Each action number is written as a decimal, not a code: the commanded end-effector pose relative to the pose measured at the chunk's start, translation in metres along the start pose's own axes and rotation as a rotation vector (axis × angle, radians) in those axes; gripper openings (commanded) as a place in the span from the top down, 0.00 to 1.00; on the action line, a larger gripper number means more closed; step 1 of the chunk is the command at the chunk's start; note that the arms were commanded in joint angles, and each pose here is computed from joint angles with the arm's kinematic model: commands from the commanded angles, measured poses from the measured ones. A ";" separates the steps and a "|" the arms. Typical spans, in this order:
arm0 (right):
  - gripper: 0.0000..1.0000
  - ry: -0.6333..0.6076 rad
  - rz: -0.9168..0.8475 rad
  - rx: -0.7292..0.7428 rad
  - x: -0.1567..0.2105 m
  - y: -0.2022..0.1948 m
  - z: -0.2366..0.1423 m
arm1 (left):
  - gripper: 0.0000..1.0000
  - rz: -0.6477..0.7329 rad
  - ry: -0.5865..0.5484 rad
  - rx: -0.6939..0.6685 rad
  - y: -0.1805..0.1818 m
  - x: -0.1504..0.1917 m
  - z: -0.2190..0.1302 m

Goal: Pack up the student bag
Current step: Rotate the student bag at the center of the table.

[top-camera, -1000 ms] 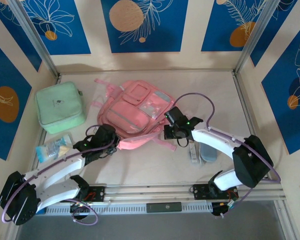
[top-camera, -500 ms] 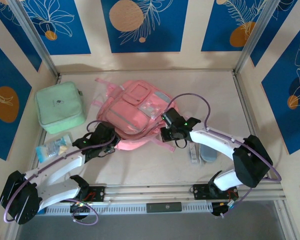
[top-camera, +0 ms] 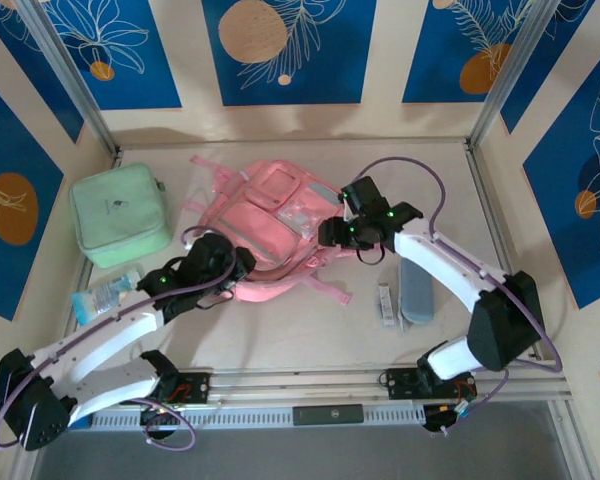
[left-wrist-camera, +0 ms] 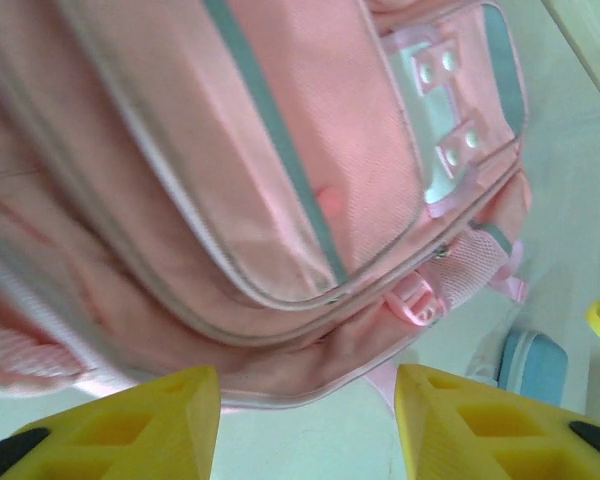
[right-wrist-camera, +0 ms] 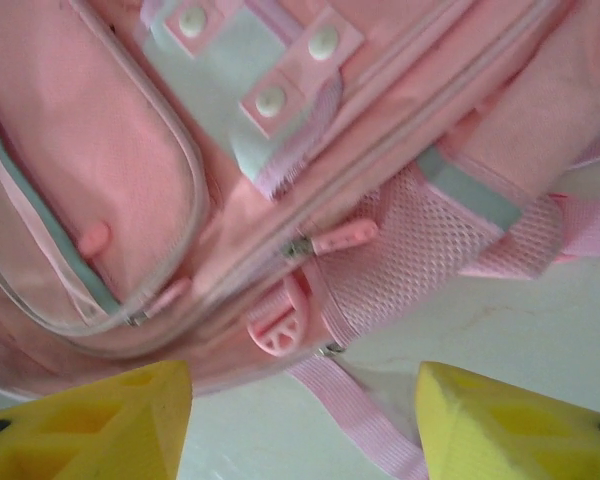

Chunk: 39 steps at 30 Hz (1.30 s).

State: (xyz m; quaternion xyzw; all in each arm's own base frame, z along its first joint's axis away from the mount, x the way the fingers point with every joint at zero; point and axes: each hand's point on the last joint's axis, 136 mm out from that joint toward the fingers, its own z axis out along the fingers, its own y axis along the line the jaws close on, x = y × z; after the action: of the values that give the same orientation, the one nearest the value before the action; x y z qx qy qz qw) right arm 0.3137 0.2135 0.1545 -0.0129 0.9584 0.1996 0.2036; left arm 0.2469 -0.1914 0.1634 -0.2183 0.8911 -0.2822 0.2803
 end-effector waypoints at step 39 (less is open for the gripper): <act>0.39 0.154 0.347 0.149 -0.042 -0.006 0.132 | 0.50 0.064 -0.001 -0.281 0.060 0.006 0.076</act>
State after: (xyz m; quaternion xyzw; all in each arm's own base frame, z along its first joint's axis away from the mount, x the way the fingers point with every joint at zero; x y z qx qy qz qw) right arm 0.3874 0.2525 0.0665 0.1582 0.9717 0.1588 0.0743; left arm 0.2792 -0.1954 0.0821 -0.2027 0.9281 -0.1671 0.2638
